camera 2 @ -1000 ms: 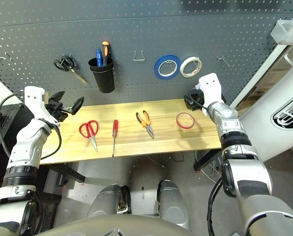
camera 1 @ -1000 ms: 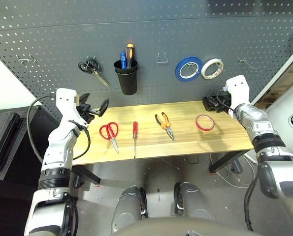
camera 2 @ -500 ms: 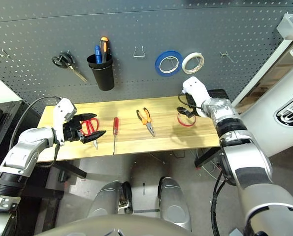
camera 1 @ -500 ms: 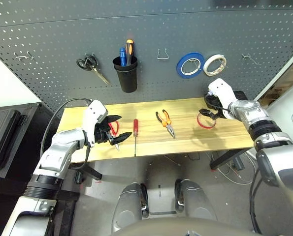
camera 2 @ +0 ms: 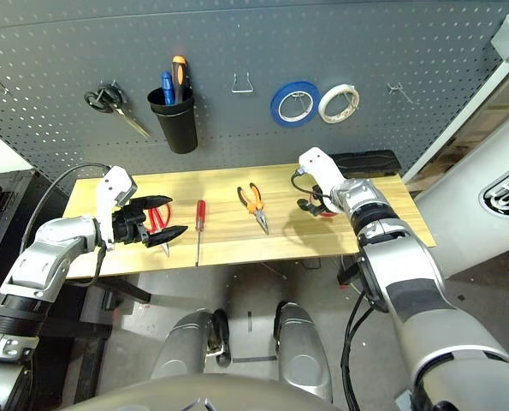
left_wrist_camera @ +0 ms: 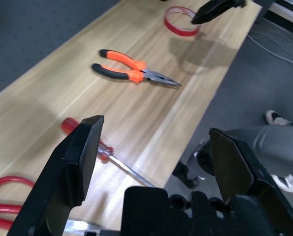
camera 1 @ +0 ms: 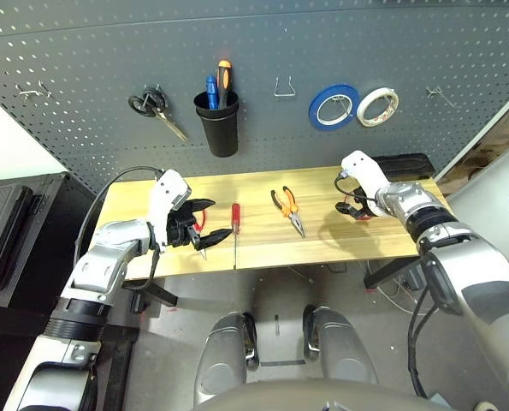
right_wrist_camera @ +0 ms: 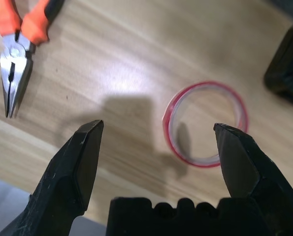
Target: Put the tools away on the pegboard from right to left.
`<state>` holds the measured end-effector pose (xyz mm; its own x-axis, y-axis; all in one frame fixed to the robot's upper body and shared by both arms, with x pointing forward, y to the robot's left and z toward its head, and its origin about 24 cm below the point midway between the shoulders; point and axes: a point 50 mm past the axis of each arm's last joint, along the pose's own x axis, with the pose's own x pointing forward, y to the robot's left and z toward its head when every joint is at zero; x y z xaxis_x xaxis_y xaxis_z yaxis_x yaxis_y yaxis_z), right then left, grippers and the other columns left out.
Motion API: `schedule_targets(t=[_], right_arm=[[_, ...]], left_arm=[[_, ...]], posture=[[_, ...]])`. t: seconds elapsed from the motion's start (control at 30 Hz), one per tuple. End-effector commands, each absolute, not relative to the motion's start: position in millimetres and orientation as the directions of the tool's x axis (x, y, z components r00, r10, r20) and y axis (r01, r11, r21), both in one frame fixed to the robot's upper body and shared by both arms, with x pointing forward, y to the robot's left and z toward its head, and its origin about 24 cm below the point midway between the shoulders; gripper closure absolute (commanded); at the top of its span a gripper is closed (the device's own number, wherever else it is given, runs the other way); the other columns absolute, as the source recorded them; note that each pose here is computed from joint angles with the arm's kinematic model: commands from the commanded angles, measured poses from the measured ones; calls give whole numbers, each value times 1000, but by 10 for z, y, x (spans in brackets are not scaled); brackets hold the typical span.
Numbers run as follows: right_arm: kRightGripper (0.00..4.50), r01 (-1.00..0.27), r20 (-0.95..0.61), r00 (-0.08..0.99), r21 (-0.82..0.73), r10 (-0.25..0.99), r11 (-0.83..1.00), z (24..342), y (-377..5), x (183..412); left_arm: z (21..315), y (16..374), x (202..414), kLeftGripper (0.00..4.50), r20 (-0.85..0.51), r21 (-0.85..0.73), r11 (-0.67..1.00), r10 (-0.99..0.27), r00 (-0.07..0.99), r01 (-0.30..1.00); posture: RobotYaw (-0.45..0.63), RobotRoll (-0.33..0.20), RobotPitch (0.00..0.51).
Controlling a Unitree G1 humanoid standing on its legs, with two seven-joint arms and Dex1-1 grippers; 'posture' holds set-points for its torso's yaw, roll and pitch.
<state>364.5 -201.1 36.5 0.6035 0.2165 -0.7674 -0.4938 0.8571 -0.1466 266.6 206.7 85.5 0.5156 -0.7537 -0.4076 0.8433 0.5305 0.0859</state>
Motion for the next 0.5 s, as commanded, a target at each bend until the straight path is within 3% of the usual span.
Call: schedule_targets(t=[0.03, 0.5], right_arm=[[0, -471, -781, 587, -114, 214, 875, 313, -2038, 3606], [0, -432, -784, 591, -110, 189, 895, 176, -2012, 3544]], left_arm=[[857, 2034, 2625, 39, -414, 69, 515, -765, 494, 855], [896, 2013, 2560, 39, -417, 69, 522, -759, 500, 850]], posture=[[11, 0, 191], [26, 0, 222]])
